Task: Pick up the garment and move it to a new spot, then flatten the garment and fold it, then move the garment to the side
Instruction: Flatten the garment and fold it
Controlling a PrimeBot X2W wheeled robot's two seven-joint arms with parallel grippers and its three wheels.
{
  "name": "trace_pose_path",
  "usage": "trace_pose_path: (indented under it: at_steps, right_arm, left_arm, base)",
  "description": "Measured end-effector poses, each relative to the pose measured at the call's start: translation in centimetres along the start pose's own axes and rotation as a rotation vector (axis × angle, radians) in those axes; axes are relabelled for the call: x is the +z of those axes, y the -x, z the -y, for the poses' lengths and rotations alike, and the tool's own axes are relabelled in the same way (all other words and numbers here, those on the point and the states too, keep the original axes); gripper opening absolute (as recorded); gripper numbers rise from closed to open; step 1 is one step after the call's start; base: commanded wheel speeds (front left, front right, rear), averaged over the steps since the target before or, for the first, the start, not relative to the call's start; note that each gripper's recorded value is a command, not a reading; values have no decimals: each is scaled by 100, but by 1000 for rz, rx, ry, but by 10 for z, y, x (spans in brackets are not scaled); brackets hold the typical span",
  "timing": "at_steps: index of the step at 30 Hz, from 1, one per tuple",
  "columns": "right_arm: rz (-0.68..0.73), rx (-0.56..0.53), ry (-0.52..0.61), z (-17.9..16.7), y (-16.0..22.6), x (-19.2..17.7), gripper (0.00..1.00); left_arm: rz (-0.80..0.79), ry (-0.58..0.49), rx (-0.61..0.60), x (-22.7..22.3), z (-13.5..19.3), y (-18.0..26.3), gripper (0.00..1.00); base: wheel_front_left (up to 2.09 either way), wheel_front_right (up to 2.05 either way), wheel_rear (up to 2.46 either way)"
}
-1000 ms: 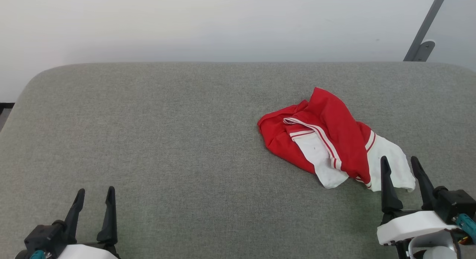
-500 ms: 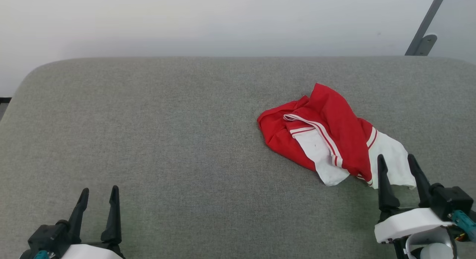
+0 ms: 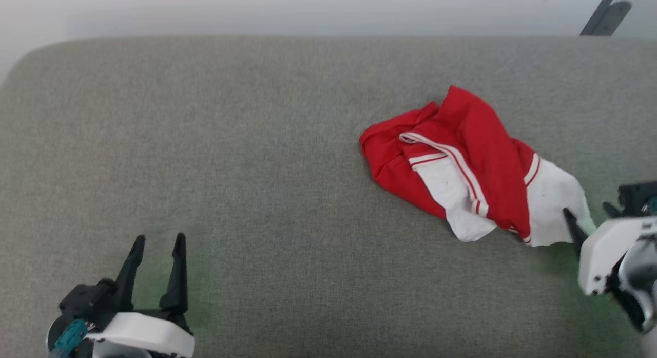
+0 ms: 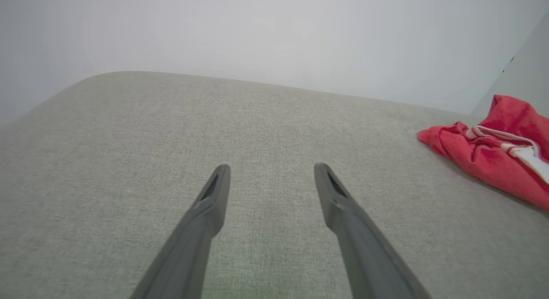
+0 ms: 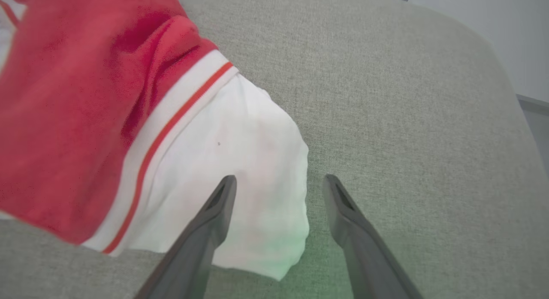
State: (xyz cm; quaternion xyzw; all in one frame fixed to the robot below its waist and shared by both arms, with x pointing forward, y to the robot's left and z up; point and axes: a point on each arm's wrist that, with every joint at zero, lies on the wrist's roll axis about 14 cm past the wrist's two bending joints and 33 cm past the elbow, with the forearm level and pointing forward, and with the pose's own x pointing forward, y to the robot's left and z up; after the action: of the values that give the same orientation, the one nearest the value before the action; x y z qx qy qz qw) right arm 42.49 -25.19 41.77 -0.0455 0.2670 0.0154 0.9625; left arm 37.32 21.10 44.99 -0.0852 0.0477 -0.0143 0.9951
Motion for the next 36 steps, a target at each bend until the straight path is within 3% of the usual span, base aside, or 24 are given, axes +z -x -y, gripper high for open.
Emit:
trace_pose_path:
  at_steps: [7,8,9,10,13,22,28,30,36]
  right_arm:
    - [-255,23,26,1,-26,-22,100]
    - [-271,31,25,-2,-29,-24,81]
    - [-279,34,36,-3,-32,-24,23]
    - [-279,34,42,-2,-34,-23,0]
    - [-249,2,-3,6,-38,-18,0]
    - [-137,-236,-80,84,-20,-6,0]
    - [-120,-262,-111,85,-18,-12,0]
    - [-91,-262,-125,82,-18,-9,100]
    - [151,-328,-159,99,-5,30,100]
  left_arm:
    - [-50,27,2,-18,2,-14,100]
    - [-55,28,3,-20,2,-16,100]
    - [-58,29,4,-21,1,-17,100]
    - [-59,32,8,-22,0,-19,100]
    - [-69,33,15,-25,-2,-19,100]
    - [-63,27,-22,-23,5,-32,100]
    - [-66,17,-63,-23,13,-39,100]
    - [-62,21,-86,-22,19,-44,100]
    - [11,-23,-268,9,57,-70,100]
  base:
    - [0,0,0]
    - [0,0,0]
    - [0,0,0]
    - [0,0,0]
    - [0,0,0]
    - [0,0,0]
    - [0,0,0]
    - [0,0,0]
    - [0,0,0]
